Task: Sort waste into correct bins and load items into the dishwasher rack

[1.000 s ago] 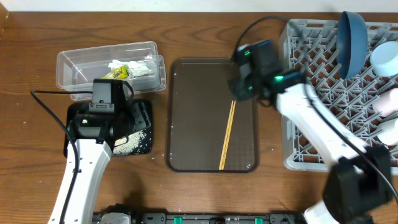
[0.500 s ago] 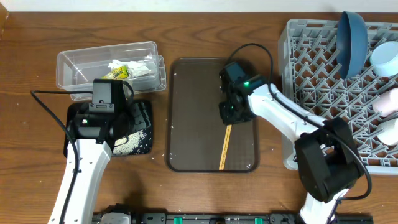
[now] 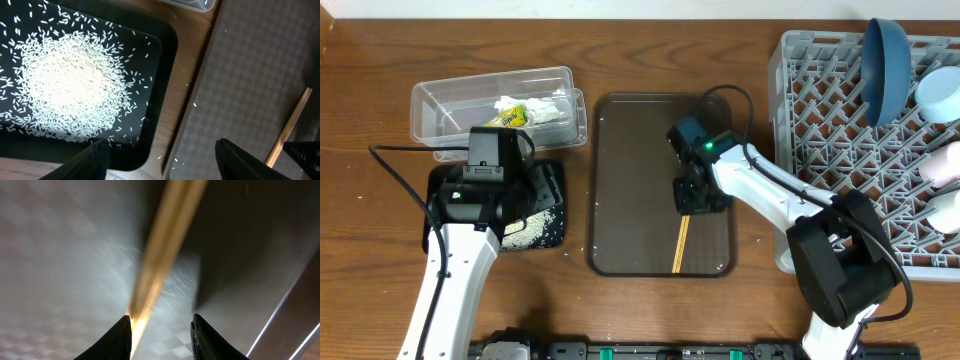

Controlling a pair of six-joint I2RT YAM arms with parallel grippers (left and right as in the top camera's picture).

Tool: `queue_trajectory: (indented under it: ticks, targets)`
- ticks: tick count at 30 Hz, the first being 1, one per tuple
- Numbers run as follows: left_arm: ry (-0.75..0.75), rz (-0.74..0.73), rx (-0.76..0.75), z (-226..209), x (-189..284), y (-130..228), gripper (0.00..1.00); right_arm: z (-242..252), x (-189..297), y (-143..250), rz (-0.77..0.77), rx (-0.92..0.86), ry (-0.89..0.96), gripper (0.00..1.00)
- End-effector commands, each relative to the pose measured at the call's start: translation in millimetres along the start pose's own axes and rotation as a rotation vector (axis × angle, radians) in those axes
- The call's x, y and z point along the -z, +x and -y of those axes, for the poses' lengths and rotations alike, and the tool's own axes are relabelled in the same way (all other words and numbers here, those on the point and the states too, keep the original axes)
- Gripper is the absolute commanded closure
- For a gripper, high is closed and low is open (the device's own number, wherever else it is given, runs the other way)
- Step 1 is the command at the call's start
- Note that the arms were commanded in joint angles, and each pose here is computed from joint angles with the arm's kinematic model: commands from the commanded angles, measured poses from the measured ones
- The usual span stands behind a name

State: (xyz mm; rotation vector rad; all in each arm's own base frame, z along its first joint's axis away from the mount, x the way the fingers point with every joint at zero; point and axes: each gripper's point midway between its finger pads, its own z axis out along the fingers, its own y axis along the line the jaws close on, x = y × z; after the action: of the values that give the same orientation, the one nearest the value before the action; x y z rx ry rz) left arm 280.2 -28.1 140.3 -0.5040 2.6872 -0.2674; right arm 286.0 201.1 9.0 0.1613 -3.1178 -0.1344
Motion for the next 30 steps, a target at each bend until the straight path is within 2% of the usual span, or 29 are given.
queue_trajectory:
  ticks: [1,10,11,14,16,24,30]
  targets:
    - [-0.004,0.008,0.005,-1.0,1.5,-2.2,0.29,4.7,-10.8,10.3,-0.013,-0.029,0.025,0.63]
    - [-0.003,0.01,0.005,-0.8,1.5,-2.6,0.29,5.4,-18.9,9.8,0.004,-0.027,0.016,0.62]
    - [-0.004,0.009,0.005,-0.9,1.5,-2.4,0.29,5.2,-18.9,9.5,0.005,-0.027,0.015,0.66]
    - [-0.004,0.008,0.005,-0.9,1.5,-2.3,0.29,4.8,-18.9,8.7,0.009,-0.027,0.014,0.92]
    - [-0.003,0.009,0.005,-0.8,1.5,-2.5,0.29,5.4,-18.9,7.2,0.015,-0.027,0.017,0.99]
    - [-0.003,0.009,0.005,-0.8,1.5,-2.5,0.29,7.0,-11.3,-21.7,0.11,-0.029,-0.017,0.99]
    - [-0.005,0.006,0.005,-1.2,1.5,-1.8,0.29,26.9,47.2,-56.0,0.211,0.033,-0.043,0.99]
